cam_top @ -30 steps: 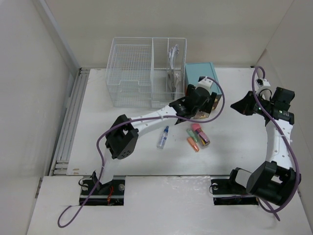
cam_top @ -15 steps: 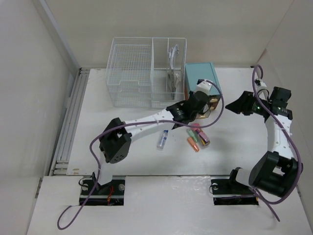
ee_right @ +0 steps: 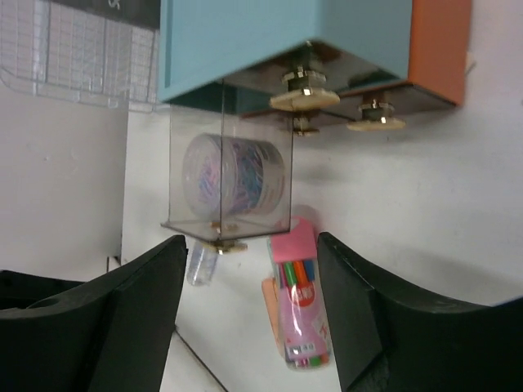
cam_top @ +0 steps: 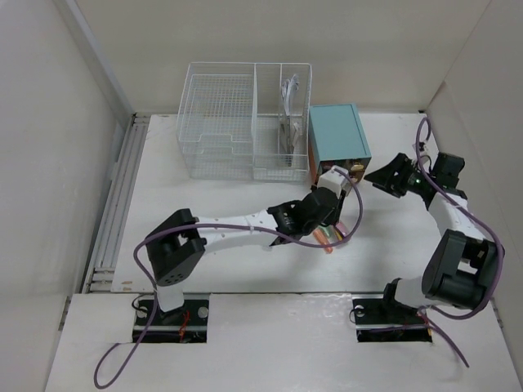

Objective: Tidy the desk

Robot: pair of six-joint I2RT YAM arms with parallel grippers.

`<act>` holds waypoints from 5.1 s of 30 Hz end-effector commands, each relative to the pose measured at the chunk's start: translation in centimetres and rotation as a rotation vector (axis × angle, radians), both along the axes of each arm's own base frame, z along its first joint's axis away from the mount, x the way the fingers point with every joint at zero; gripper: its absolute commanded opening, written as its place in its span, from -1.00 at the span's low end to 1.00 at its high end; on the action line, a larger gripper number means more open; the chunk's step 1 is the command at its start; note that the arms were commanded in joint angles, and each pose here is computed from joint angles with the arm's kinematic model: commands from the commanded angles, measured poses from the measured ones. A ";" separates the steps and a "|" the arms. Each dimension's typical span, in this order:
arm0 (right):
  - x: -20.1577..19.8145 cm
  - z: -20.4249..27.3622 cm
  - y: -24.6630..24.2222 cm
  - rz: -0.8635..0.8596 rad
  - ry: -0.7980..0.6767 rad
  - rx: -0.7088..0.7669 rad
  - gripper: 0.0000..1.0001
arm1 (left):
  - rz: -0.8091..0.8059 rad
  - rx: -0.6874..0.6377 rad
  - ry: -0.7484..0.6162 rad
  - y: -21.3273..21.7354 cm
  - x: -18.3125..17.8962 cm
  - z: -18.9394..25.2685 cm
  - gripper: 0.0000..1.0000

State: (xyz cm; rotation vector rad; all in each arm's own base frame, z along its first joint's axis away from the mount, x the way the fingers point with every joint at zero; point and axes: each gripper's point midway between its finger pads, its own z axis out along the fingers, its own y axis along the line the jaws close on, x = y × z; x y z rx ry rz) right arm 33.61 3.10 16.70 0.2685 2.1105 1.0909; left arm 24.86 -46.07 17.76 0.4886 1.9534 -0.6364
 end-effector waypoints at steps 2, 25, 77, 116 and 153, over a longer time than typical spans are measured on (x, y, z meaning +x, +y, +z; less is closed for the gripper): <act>3.7 1.8 1.1 -0.059 -0.093 0.010 0.41 | -0.011 -0.076 0.035 -1.6 0.9 -1.0 -0.33; 10.0 -1.5 3.0 -0.178 -0.021 0.053 0.36 | 0.067 -0.083 0.048 -1.1 9.6 -3.2 -0.30; -2.2 -4.8 2.4 -0.052 0.080 -0.081 -0.08 | 0.202 -0.048 0.024 2.1 18.0 -2.8 -0.30; -4.7 8.9 8.0 0.331 -0.480 -0.675 -0.18 | 0.311 -0.173 0.053 13.1 -0.8 4.0 -0.59; -3.8 -12.2 10.7 0.698 0.130 -1.193 0.26 | 0.356 -0.317 0.144 21.6 -7.4 1.1 0.50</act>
